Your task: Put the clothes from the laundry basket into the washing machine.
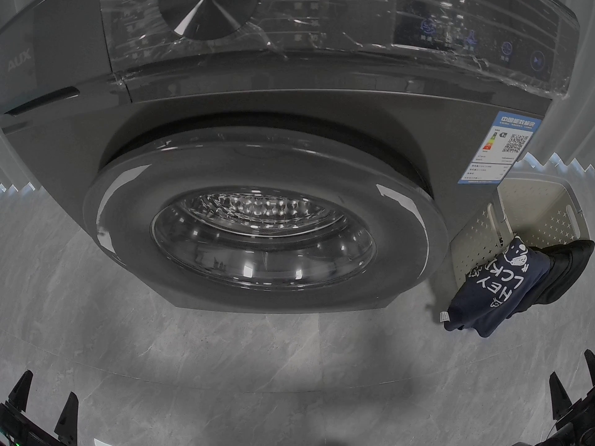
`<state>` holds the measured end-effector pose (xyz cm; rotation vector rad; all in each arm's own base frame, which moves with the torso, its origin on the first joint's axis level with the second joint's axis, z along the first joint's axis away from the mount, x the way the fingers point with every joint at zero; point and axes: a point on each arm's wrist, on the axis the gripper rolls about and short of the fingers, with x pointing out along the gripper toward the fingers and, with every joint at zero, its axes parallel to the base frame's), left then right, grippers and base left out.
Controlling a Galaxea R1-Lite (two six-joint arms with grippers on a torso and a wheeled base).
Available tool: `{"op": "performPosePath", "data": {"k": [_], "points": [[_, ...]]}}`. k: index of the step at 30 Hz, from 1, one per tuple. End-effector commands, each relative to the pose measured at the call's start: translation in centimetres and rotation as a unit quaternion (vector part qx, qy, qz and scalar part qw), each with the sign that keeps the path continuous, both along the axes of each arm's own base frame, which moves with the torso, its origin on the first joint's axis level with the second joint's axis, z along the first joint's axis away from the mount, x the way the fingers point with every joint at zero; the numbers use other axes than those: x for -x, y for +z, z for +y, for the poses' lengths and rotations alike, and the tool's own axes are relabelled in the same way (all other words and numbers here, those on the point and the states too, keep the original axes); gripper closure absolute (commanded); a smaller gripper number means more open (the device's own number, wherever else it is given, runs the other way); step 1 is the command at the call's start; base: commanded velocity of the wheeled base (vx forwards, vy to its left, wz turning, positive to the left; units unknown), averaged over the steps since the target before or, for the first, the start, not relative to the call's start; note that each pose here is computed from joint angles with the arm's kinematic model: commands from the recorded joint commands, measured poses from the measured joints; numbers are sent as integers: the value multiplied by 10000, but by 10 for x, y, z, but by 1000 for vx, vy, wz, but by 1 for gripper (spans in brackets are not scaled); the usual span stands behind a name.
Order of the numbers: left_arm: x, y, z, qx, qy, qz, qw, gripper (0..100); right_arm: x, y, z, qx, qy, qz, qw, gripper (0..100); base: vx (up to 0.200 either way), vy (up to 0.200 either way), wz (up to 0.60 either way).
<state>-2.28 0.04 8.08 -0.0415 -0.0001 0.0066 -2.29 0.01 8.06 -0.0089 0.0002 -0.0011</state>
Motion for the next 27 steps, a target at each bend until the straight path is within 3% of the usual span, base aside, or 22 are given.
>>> {"op": "performPosePath", "data": {"k": [1,10,19,27], "points": [[0,-5,0,7,-10,15,10000,0,0,-5,0,1,-2,-1,10000,0,200,0,0],[0,-5,0,7,-2,15,10000,0,0,-5,0,1,-2,-1,10000,0,0,0,0],[0,-5,0,0,-2,15,10000,0,0,-5,0,1,13,-1,10000,0,0,200,0],[0,-5,0,-8,-2,15,10000,0,0,-5,0,1,5,-1,10000,0,0,0,0]]}}
